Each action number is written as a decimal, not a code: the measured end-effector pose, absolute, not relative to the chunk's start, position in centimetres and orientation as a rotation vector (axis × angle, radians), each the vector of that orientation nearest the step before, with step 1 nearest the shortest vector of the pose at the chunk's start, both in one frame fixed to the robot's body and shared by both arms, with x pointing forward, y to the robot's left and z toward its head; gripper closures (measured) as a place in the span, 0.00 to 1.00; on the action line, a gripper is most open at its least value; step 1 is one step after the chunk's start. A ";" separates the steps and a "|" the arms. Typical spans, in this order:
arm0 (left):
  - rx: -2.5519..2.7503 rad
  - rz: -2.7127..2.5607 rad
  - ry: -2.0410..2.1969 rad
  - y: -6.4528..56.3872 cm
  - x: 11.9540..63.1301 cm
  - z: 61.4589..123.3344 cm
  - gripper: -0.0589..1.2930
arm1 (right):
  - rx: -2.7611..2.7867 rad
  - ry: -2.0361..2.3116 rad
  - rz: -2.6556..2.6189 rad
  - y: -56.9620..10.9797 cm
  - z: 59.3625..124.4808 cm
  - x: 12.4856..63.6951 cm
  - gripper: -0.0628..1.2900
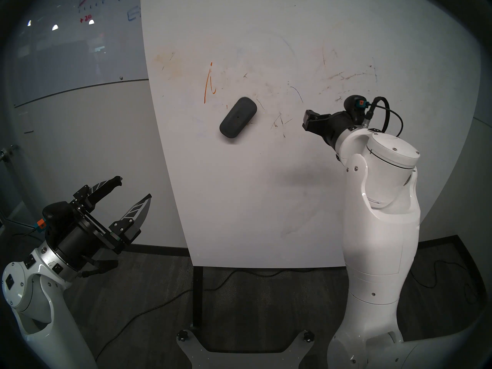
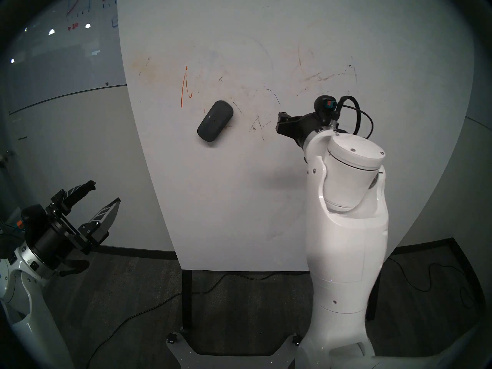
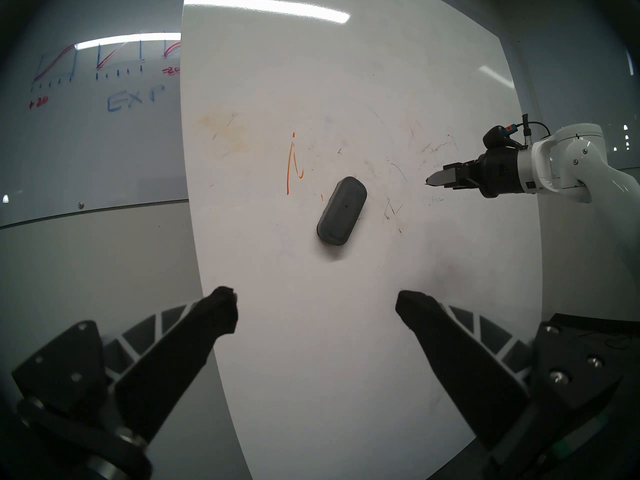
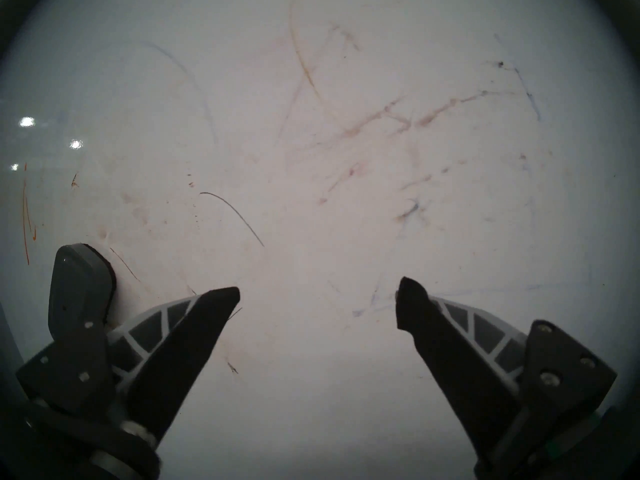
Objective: Erase all marks on the whiteboard with the eraser
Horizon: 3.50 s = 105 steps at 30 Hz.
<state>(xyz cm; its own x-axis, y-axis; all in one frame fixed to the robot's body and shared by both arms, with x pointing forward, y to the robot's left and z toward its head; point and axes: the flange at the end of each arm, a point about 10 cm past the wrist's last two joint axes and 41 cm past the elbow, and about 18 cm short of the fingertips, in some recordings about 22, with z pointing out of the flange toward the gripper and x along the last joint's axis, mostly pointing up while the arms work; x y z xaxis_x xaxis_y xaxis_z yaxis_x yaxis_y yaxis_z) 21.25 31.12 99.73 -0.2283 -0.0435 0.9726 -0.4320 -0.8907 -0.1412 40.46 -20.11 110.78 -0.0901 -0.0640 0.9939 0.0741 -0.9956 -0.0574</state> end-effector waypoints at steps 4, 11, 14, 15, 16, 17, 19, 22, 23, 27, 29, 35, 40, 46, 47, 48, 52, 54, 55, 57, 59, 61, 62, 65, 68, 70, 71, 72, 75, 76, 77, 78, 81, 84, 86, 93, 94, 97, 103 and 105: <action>1.768 2.207 -0.569 31.1 21.3 99.7 0.02 | -1.998 -0.056 -2.250 -21.8 110.9 39.7 0.07; 1.768 2.207 -0.569 31.1 21.3 99.7 0.02 | -1.912 -0.187 -2.209 -23.4 111.0 38.5 0.07; 1.768 2.207 -0.569 31.1 21.3 99.7 0.02 | -1.878 -0.268 -2.173 -23.6 110.8 38.0 0.07; 1.768 2.207 -0.569 31.1 21.3 99.7 0.02 | -1.872 -0.287 -2.165 -23.6 110.8 37.9 0.07; 1.768 2.207 -0.569 31.1 21.3 99.7 0.02 | -1.864 -0.313 -2.153 -23.6 110.7 37.8 0.07; 1.768 2.207 -0.569 31.1 21.3 99.7 0.02 | -1.857 -0.336 -2.142 -23.6 110.6 37.6 0.07; 1.768 2.207 -0.569 31.1 21.3 99.7 0.02 | -1.839 -0.392 -2.118 -23.7 110.4 37.4 0.07; 1.768 2.207 -0.569 31.1 21.3 99.7 0.02 | -1.825 -0.448 -2.095 -23.7 110.2 37.1 0.07; 1.768 2.207 -0.569 31.1 21.3 99.7 0.02 | -1.817 -0.485 -2.082 -23.8 110.0 37.1 0.07; 1.768 2.207 -0.569 31.1 21.3 99.7 0.02 | -1.805 -0.557 -2.062 -24.0 109.3 37.2 0.07; 1.768 2.207 -0.569 31.1 21.3 99.7 0.02 | -1.804 -0.579 -2.064 -24.1 109.0 37.3 0.07; 1.768 2.208 -0.569 31.1 21.3 99.7 0.02 | -1.821 -0.622 -2.080 -24.2 108.1 37.9 0.07; 1.768 2.208 -0.569 31.1 21.3 99.7 0.02 | -1.818 -0.651 -2.101 -24.0 107.9 38.0 0.07; 1.768 2.208 -0.569 31.1 21.3 99.7 0.02 | -1.805 -0.671 -2.121 -23.9 107.9 38.0 0.07; 1.768 2.208 -0.569 31.1 21.3 99.7 0.02 | -1.803 -0.674 -2.124 -23.9 108.0 38.0 0.07; 1.768 2.208 -0.569 31.1 21.3 99.7 0.02 | -1.800 -0.675 -2.126 -23.8 108.0 38.0 0.07; 1.768 2.208 -0.569 31.1 21.3 99.7 0.02 | -1.791 -0.677 -2.132 -23.8 108.0 38.0 0.07; 1.768 2.208 -0.569 31.1 21.3 99.7 0.02 | -1.786 -0.677 -2.134 -23.8 108.0 37.9 0.07; 1.768 2.208 -0.569 31.1 21.3 99.7 0.02 | -1.784 -0.676 -2.135 -23.8 108.0 37.9 0.07; 1.768 2.208 -0.569 31.1 21.3 99.7 0.02 | -1.780 -0.675 -2.137 -23.9 108.0 37.9 0.07; 1.768 2.208 -0.569 31.1 21.3 99.7 0.02 | -1.776 -0.674 -2.139 -23.9 108.0 37.9 0.07; 1.768 2.208 -0.568 31.1 21.3 99.7 0.02 | -1.773 -0.673 -2.140 -23.9 108.0 37.9 0.07; 1.768 2.208 -0.568 31.1 21.3 99.7 0.02 | -1.772 -0.673 -2.141 -23.9 108.0 37.9 0.07; 1.768 2.208 -0.568 31.1 21.3 99.7 0.02 | -1.767 -0.673 -2.142 -24.0 108.0 37.9 0.07; 1.768 2.206 -0.567 31.1 21.3 99.7 0.02 | -1.765 -0.672 -2.142 -24.0 108.0 37.9 0.07; 1.767 2.203 -0.567 31.0 21.4 99.8 0.02 | -1.763 -0.672 -2.142 -24.0 108.0 37.9 0.07; 1.767 2.200 -0.568 31.0 21.5 99.8 0.02 | -1.762 -0.672 -2.143 -24.0 108.0 37.9 0.07; 1.768 2.199 -0.570 31.0 21.5 99.8 0.02 | -1.762 -0.672 -2.143 -24.0 108.0 37.9 0.07; 1.786 2.194 -0.586 30.8 22.0 99.9 0.02 | -1.760 -0.669 -2.144 -24.0 108.0 37.9 0.07; 1.788 2.194 -0.587 30.7 22.0 99.9 0.02 | -1.760 -0.669 -2.144 -24.0 108.0 37.9 0.07; 1.797 2.192 -0.591 30.7 22.2 99.9 0.02 | -1.760 -0.669 -2.145 -24.0 108.0 37.9 0.07; 1.803 2.191 -0.594 30.6 22.3 99.9 0.02 | -1.760 -0.668 -2.145 -24.0 108.0 37.9 0.07; 1.825 2.190 -0.606 30.4 22.9 100.0 0.02 | -1.759 -0.667 -2.146 -24.0 108.0 37.9 0.07; 1.842 2.190 -0.620 30.0 23.6 100.3 0.02 | -1.759 -0.665 -2.147 -24.0 108.0 37.9 0.07; 1.854 2.191 -0.635 29.6 24.3 100.6 0.02 | -1.759 -0.664 -2.148 -24.0 108.0 37.9 0.07; 1.900 2.186 -0.679 28.1 26.5 101.5 0.02 | -1.758 -0.662 -2.149 -24.0 108.0 37.9 0.07; 1.907 2.184 -0.684 27.8 26.8 101.6 0.02 | -1.758 -0.662 -2.149 -24.0 108.0 37.9 0.07; 1.925 2.184 -0.710 26.9 27.8 102.2 0.02 | -1.758 -0.661 -2.149 -24.0 108.0 37.9 0.07; 1.938 2.194 -0.761 25.4 29.7 103.5 0.02 | -1.758 -0.660 -2.150 -24.0 108.0 37.9 0.07; 1.940 2.196 -0.773 25.1 30.2 103.7 0.02 | -1.758 -0.660 -2.151 -24.0 108.0 37.9 0.07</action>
